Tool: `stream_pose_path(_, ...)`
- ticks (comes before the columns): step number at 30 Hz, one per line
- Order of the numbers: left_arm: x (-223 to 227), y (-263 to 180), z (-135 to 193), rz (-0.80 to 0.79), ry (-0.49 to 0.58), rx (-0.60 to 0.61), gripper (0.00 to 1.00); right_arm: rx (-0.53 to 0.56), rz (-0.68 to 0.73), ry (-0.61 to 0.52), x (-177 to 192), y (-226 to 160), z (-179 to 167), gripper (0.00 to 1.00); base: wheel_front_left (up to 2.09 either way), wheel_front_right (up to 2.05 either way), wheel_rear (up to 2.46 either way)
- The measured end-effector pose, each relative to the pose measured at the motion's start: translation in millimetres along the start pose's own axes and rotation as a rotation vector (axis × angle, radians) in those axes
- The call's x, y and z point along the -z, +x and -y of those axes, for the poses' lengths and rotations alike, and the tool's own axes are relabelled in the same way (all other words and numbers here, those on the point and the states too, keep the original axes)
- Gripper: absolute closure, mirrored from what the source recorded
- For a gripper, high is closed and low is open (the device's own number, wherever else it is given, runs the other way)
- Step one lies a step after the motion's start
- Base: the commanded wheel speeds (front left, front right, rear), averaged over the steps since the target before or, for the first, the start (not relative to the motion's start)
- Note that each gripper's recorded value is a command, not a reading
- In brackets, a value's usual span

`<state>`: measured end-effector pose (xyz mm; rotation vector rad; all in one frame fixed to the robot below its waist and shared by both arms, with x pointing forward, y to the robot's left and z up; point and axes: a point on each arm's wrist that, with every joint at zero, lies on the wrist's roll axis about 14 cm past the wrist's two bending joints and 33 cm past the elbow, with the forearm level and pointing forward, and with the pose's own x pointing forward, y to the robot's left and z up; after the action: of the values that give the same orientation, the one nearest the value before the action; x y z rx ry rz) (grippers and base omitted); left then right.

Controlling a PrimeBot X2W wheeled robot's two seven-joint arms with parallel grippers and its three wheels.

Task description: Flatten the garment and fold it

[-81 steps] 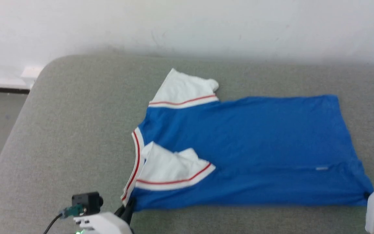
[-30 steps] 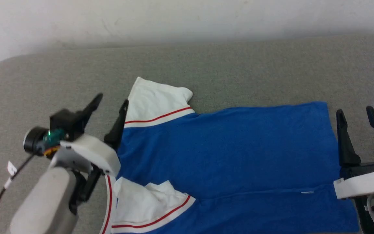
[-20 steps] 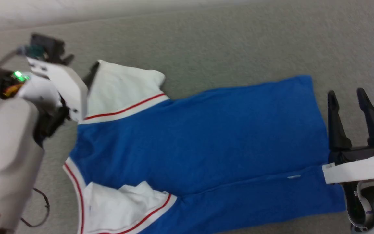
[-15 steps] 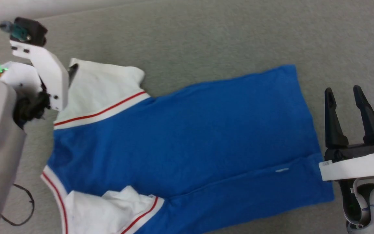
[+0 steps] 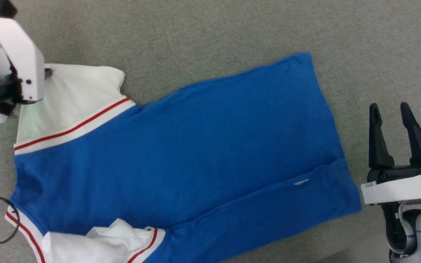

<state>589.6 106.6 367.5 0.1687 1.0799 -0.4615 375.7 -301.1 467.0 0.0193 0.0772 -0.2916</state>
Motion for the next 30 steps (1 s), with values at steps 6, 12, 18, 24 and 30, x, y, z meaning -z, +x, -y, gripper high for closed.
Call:
stream_pose_path(6,-3.9,-7.5,4.3,0.071,0.044,-0.001,1.0,-0.027,-0.018,-0.011,2.6,4.8,-6.0,0.0,0.0,0.0,0.0)
stream_pose_path(12,-15.1,-32.7,6.6,0.251,0.087,-0.024,1.0,-0.097,-0.106,-0.084,3.7,10.0,-7.0,0.0,0.0,0.0,0.0)
stream_pose_path(18,-30.9,-77.1,13.7,0.466,0.136,-0.031,1.0,-0.26,-0.312,-0.194,13.4,23.8,-27.0,0.0,0.0,0.0,0.0)
stream_pose_path(24,-23.4,-118.0,31.6,0.626,0.184,-0.006,1.0,-0.375,-0.531,-0.289,22.4,44.0,-39.1,0.0,0.0,0.0,0.0)
stream_pose_path(30,-12.4,-156.3,50.3,0.773,0.195,0.012,1.0,-0.457,-0.67,-0.482,28.8,67.7,-50.4,0.0,0.0,0.0,0.0)
